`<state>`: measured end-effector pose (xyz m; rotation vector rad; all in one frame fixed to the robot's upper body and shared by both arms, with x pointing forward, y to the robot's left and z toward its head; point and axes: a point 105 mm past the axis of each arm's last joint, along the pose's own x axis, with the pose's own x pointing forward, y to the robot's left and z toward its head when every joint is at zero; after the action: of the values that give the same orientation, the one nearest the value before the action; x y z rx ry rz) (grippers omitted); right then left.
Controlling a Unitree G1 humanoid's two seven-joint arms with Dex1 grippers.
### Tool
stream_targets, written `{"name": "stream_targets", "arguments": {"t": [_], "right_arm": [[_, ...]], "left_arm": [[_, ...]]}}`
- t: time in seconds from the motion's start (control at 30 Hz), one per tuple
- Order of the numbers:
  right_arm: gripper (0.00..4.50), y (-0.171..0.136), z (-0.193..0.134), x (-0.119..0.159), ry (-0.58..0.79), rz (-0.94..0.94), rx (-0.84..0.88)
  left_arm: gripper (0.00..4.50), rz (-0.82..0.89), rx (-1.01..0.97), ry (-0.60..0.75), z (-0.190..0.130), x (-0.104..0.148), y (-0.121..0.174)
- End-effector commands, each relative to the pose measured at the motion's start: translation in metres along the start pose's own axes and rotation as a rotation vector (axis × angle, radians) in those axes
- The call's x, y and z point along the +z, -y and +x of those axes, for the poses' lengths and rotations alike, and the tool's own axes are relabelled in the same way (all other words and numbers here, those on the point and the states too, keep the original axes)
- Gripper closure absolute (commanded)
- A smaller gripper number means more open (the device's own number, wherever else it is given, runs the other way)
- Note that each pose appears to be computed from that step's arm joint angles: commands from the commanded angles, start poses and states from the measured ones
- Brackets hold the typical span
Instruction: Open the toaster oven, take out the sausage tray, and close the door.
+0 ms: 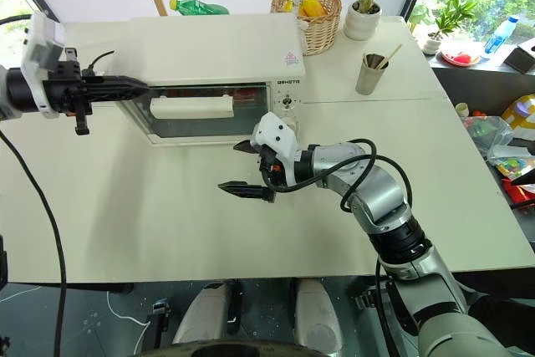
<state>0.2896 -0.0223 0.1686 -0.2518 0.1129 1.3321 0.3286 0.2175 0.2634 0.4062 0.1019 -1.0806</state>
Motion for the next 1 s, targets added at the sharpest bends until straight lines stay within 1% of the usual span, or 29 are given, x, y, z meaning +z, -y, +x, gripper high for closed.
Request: {"name": "stream_targets", "arguments": {"t": [0.03, 0.1, 0.23, 0.3, 0.4, 0.5, 0.63, 0.7, 0.73, 0.83, 1.0], "right_arm": [[0.0, -0.005, -0.001, 0.015, 0.05, -0.045, 0.004], [0.0, -0.005, -0.001, 0.015, 0.051, -0.045, 0.004], [0.0, 0.006, 0.0, 0.02, 0.051, -0.068, -0.03], [0.0, 0.011, -0.001, 0.022, 0.053, -0.072, -0.045], [0.0, 0.027, -0.002, 0.025, 0.054, -0.088, -0.101], [0.0, 0.037, -0.002, 0.029, 0.061, -0.1, -0.126], [0.0, 0.042, -0.001, 0.036, 0.075, -0.118, -0.123], [0.0, 0.043, 0.0, 0.038, 0.078, -0.123, -0.116], [0.0, 0.044, 0.001, 0.039, 0.078, -0.125, -0.114], [0.0, 0.043, 0.003, 0.045, 0.088, -0.142, -0.097], [0.0, 0.032, 0.005, 0.062, 0.131, -0.175, -0.038]], "left_arm": [[4.47, 0.042, 0.027, 0.006, -0.007, 0.006, -0.004], [4.47, 0.038, 0.033, 0.022, -0.008, 0.01, -0.006], [4.47, -0.04, -0.023, 0.111, -0.018, 0.03, 0.001], [4.47, -0.073, -0.059, 0.122, -0.023, 0.034, 0.007], [4.47, -0.094, -0.022, 0.126, -0.035, 0.034, 0.007], [3.64, -0.112, -0.002, 0.109, -0.044, 0.03, 0.01], [1.62, -0.108, 0.017, 0.078, -0.057, 0.025, 0.018], [0.5, -0.108, 0.02, 0.066, -0.062, 0.023, 0.022], [0.03, -0.108, 0.021, 0.062, -0.063, 0.023, 0.023], [0.03, -0.068, 0.056, 0.013, -0.07, 0.015, 0.025], [0.03, -0.059, 0.08, 0.007, -0.069, 0.009, 0.025]]}}
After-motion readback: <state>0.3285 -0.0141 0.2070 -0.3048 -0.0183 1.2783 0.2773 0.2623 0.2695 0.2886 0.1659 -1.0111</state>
